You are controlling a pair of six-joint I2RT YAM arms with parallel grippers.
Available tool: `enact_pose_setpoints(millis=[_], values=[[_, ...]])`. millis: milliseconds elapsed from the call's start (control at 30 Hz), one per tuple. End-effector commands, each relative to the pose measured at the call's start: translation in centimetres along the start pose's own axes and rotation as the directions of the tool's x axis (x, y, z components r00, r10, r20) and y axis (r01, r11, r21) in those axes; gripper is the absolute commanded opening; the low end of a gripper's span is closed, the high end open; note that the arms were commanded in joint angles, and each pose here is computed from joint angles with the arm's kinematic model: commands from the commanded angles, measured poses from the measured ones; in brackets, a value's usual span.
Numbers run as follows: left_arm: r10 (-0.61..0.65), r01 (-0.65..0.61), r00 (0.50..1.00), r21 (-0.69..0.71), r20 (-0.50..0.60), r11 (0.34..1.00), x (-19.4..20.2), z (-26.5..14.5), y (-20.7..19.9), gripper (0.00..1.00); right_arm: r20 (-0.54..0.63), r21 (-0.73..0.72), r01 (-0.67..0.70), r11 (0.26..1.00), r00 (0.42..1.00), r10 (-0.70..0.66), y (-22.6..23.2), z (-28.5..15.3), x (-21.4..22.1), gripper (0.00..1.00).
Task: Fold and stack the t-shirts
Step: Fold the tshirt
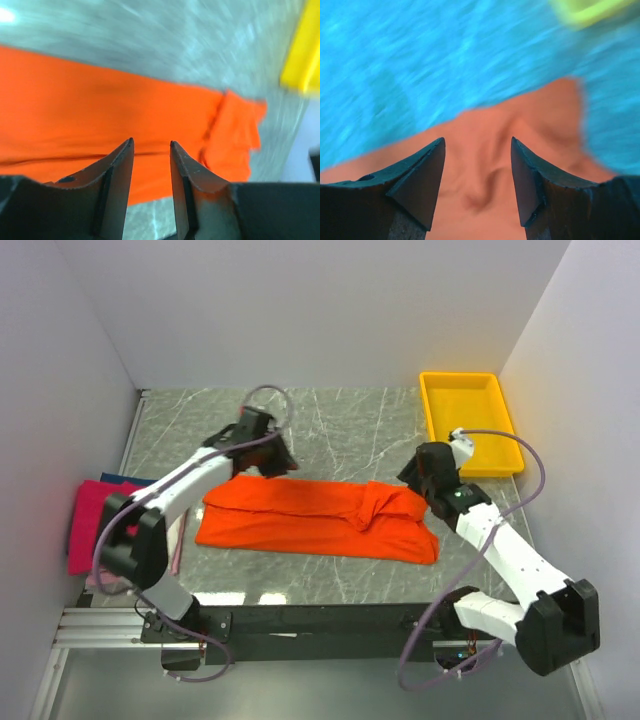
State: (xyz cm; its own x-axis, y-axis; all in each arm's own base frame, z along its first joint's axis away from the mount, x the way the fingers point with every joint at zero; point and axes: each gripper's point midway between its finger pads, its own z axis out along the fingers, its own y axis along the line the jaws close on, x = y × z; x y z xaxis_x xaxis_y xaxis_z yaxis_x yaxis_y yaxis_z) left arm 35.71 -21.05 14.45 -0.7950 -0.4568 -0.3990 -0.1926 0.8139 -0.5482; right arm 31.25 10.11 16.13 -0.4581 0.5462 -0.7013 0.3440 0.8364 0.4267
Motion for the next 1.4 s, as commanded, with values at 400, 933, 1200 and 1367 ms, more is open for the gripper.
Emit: enact_pose_setpoints(millis=[400,933,1200,1367], values=[[0.392,-0.324,0.896,0.295,-0.209,0.899,10.0,11.0,-13.8,0.48,-0.186,0.177,-0.027,0.984,0.981,0.060,-9.7,6.0,0.9,0.55],[0.434,-0.330,0.862,0.358,-0.263,0.873,12.9,15.8,-15.3,0.48,-0.234,0.256,-0.073,0.964,0.963,0.136,-12.8,9.8,1.9,0.52],[0.436,-0.315,0.863,0.402,-0.256,0.860,12.9,15.8,-16.6,0.46,-0.235,0.251,-0.081,0.965,0.962,0.142,-12.9,10.0,1.9,0.51],[0.444,-0.306,0.861,0.446,-0.247,0.841,13.0,14.8,-17.9,0.44,-0.235,0.248,-0.082,0.965,0.961,0.142,-12.9,10.1,1.9,0.51]])
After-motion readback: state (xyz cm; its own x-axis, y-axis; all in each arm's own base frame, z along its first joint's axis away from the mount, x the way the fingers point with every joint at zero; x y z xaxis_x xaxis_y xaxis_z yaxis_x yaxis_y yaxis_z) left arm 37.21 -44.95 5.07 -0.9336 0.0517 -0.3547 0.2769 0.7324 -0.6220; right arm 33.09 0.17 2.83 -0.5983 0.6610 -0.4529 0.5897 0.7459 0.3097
